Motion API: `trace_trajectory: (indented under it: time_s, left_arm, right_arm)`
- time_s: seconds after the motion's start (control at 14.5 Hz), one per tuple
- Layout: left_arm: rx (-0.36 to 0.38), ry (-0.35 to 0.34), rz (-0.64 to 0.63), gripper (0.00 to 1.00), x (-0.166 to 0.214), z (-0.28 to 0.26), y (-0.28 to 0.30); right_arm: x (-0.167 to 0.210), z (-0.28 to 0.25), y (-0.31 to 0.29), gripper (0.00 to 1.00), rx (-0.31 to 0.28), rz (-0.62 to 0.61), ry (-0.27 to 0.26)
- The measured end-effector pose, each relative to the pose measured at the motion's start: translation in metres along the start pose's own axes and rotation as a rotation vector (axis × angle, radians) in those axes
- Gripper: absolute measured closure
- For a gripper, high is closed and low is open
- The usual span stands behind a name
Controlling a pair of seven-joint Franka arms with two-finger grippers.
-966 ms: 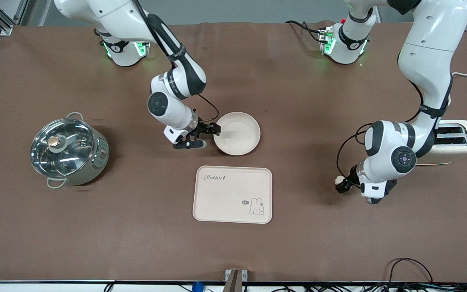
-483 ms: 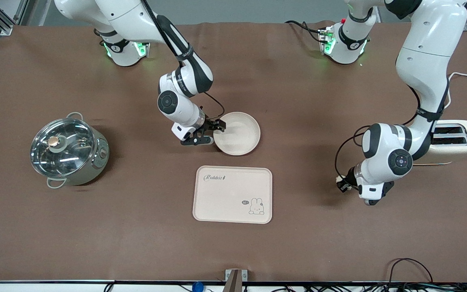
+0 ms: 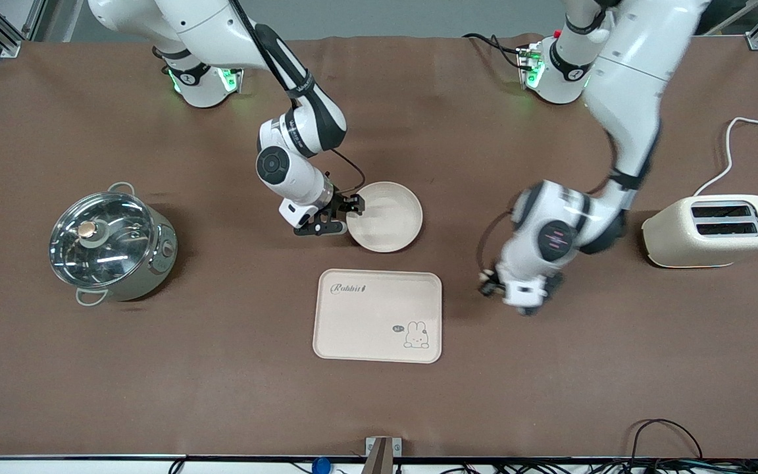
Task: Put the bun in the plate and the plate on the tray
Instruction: 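Carry the bun with the left gripper over the white plate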
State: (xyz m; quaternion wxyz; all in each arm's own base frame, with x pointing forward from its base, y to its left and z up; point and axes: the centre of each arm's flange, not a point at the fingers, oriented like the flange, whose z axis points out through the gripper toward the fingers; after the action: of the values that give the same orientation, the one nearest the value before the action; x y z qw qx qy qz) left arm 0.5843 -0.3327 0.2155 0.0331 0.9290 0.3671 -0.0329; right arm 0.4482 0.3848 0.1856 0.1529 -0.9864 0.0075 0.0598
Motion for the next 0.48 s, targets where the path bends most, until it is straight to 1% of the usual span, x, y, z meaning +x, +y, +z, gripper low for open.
trace_trajectory:
  time_s: [0.14, 0.21, 0.28, 0.41, 0.48]
  left_arm:
    - [-0.019, 0.003, 0.011, 0.74, -0.092, -0.005, 0.032]
    - [-0.027, 0.004, 0.019, 0.74, -0.125, -0.008, 0.041]
    - [-0.029, 0.004, 0.028, 0.73, -0.147, -0.009, 0.045]
    - [-0.017, 0.001, 0.047, 0.72, -0.174, -0.005, 0.046]
    - [-0.008, -0.001, 0.053, 0.72, -0.181, 0.000, 0.045]
  right_arm:
    - [0.000, 0.000, 0.000, 0.54, 0.000, 0.000, 0.000]
    - [0.000, 0.000, 0.000, 0.60, 0.000, 0.000, 0.000]
    - [0.000, 0.000, 0.000, 0.60, 0.000, 0.000, 0.000]
    - [0.000, 0.000, 0.000, 0.76, 0.000, 0.001, 0.001]
    - [0.000, 0.000, 0.000, 0.76, 0.000, 0.001, 0.001]
